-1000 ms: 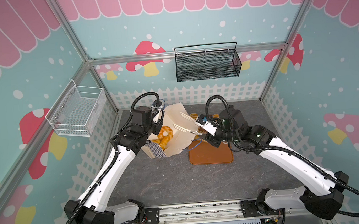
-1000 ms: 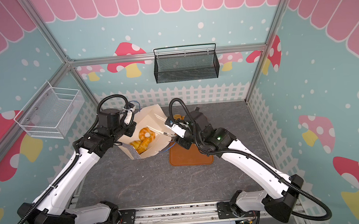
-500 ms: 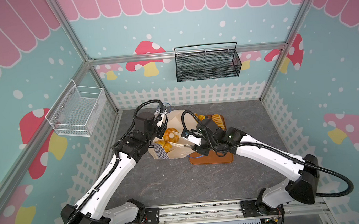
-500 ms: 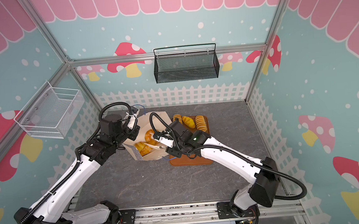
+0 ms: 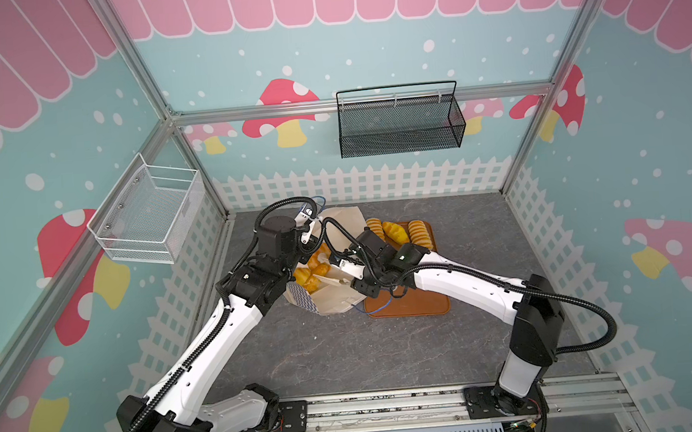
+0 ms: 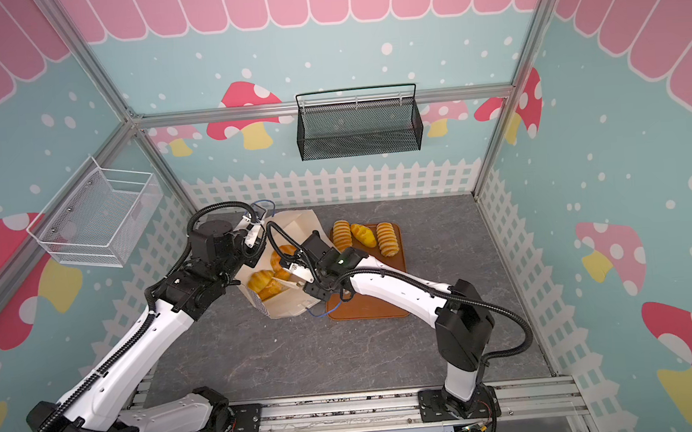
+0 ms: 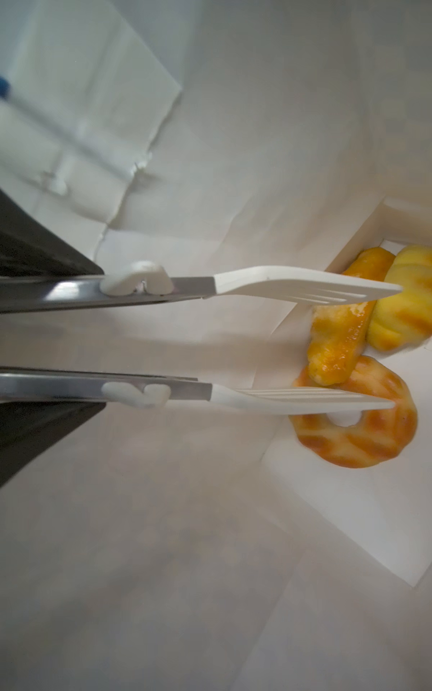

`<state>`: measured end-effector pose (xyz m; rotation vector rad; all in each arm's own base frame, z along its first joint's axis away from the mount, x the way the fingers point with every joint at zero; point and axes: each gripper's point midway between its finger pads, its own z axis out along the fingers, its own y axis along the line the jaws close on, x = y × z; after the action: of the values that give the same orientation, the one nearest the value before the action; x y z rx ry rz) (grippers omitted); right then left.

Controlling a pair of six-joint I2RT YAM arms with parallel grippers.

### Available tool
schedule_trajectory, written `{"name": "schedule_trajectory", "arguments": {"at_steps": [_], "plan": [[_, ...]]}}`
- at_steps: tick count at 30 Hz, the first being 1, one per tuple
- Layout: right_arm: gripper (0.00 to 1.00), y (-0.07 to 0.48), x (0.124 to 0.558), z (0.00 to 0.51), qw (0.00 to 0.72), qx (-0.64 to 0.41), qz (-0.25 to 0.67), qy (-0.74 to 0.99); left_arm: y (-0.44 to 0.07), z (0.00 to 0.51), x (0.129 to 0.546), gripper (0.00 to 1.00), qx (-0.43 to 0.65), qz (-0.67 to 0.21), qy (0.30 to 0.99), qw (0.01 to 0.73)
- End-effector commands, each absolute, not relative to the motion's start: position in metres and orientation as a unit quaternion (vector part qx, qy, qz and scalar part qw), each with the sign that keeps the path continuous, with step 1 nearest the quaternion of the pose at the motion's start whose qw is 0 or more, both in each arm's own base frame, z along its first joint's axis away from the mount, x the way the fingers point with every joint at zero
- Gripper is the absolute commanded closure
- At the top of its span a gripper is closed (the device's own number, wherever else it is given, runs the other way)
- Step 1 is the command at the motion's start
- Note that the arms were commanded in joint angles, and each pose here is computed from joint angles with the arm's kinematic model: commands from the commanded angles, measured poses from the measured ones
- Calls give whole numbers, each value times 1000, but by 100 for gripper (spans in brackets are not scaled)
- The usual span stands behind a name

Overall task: Take the fake bread out of the paper bag
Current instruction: 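Move the open tongs into the bag mouth toward the ring bread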

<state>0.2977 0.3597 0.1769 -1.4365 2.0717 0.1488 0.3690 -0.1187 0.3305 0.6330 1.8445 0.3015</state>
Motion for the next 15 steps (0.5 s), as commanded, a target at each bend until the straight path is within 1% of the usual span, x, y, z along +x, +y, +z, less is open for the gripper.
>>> {"name": "schedule_trajectory", "arguments": {"at_steps": [1,5,15], "plan": [[51,379,311,180,322,-525,65,785,-121,339,378,100,272,139,761,572],[51,378,312,165,302,-521,57,796,-126,319,373,100,278,115,766,568],[51,370,287,172,305,-531,100,785,-130,327,354,100,256,62,744,614]]}}
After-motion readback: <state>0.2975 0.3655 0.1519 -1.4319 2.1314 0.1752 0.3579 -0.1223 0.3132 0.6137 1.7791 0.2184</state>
